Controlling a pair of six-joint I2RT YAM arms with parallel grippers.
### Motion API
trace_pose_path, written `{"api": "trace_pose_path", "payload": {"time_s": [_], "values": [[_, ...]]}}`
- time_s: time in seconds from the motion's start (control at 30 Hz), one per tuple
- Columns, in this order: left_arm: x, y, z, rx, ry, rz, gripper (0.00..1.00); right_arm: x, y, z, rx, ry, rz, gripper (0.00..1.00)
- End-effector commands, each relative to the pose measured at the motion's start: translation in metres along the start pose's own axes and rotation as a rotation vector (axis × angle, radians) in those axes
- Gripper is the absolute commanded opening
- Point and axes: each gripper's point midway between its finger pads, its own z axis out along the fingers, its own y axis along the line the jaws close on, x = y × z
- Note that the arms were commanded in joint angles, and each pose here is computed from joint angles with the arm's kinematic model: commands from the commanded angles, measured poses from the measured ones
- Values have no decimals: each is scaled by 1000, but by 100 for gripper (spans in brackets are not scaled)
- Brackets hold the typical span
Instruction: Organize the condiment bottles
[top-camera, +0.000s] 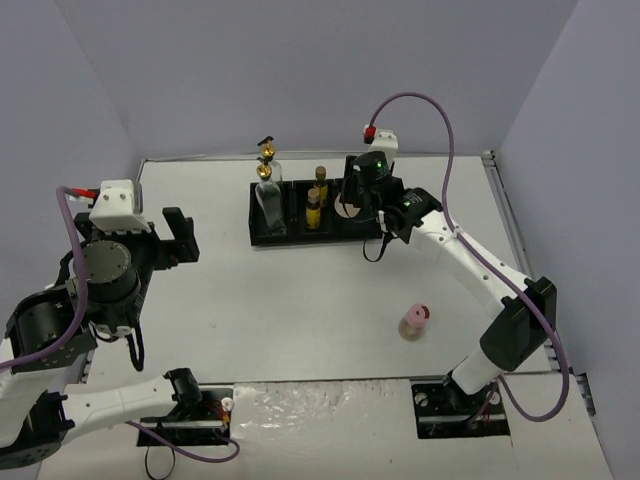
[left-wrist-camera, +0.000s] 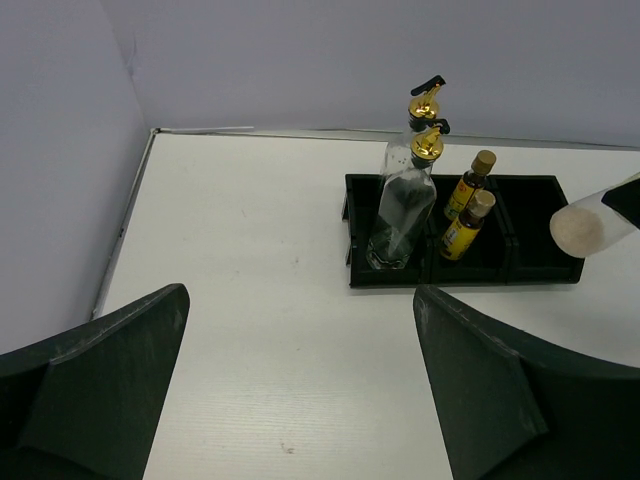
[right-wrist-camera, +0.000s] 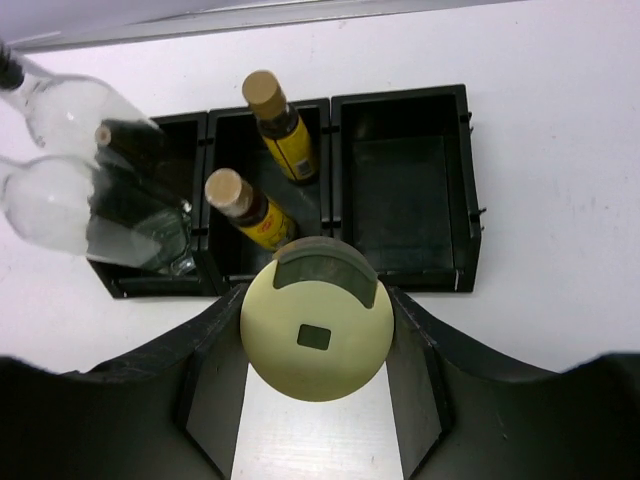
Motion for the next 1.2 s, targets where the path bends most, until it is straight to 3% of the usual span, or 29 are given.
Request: {"api": "trace_pose_path", "payload": {"time_s": [0.0, 0.2, 0.43, 1.17], "values": [[-19, -3, 1, -1, -35, -32, 92, -56, -8, 25, -46, -62, 76, 0], [-23, -5, 1, 1, -37, -28, 92, -64, -24, 78, -10, -31, 92, 0], [-23, -2, 0, -7, -35, -16, 92, -38, -30, 127, 8, 38, 65, 0], [-23, -1, 0, -15, -24, -4, 92, -4, -62, 176, 119, 28, -7, 0]]}}
